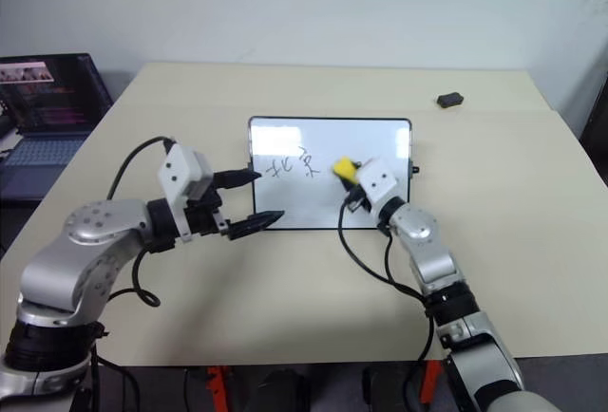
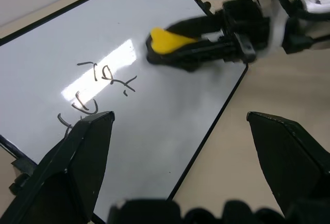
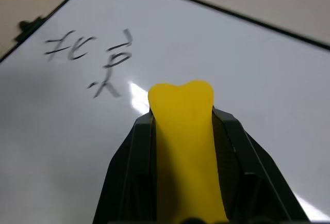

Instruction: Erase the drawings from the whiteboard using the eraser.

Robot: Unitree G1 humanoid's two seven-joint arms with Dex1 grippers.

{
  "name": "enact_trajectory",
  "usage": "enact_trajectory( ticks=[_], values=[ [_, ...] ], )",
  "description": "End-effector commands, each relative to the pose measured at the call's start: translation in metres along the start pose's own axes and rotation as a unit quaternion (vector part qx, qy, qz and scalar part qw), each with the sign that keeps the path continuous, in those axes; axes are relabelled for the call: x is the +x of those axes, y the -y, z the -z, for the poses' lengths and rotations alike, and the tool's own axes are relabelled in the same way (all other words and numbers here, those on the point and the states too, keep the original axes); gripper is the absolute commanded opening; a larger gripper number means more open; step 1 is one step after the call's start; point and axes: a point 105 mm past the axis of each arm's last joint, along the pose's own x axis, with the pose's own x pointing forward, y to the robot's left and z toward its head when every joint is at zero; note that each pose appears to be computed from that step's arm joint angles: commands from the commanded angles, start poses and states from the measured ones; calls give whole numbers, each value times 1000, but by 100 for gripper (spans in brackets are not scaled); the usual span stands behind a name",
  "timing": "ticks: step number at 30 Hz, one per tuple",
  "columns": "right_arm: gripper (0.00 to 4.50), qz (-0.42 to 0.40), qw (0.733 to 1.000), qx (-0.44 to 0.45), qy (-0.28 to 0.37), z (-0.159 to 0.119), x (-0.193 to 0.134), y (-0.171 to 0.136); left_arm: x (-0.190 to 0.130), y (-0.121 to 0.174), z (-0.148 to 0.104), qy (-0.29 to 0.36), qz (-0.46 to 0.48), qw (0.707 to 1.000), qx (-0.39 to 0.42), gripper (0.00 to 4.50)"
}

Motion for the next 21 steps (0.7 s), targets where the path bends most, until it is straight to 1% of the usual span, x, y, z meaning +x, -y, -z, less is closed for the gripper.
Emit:
enact_trajectory(
  ticks=[1,2,4,6,8,11,14,16,18,21],
  values=[
    [111,-15,998,16,-53,27,-8,-5,-1,-2,-6,16,-4,1000,17,450],
    [111,-12,999,11,-43,23,-8,-2,-1,-3,-5,16,-6,1000,17,450],
    [111,7,1000,2,0,3,-6,9,-2,-5,-3,15,-11,1000,16,450],
    [111,43,998,-1,54,-23,-6,25,-4,-7,0,13,-16,1000,14,450],
    [111,86,992,-3,90,-41,-8,44,-6,-8,3,11,-21,1000,11,450],
    [111,140,984,-11,108,-50,-12,67,-7,-8,6,9,-21,1000,8,450],
    [111,160,984,-34,71,-39,-11,75,-7,-3,6,13,-8,1000,4,450],
    [111,150,988,-36,28,-21,-9,72,-6,-2,5,17,-4,1000,4,450],
    [111,125,992,-34,-5,-4,-9,61,-7,-2,5,17,-4,1000,5,450],
    [111,60,996,-28,-58,23,-11,35,-7,-2,4,18,-4,1000,6,450]
  ],
)
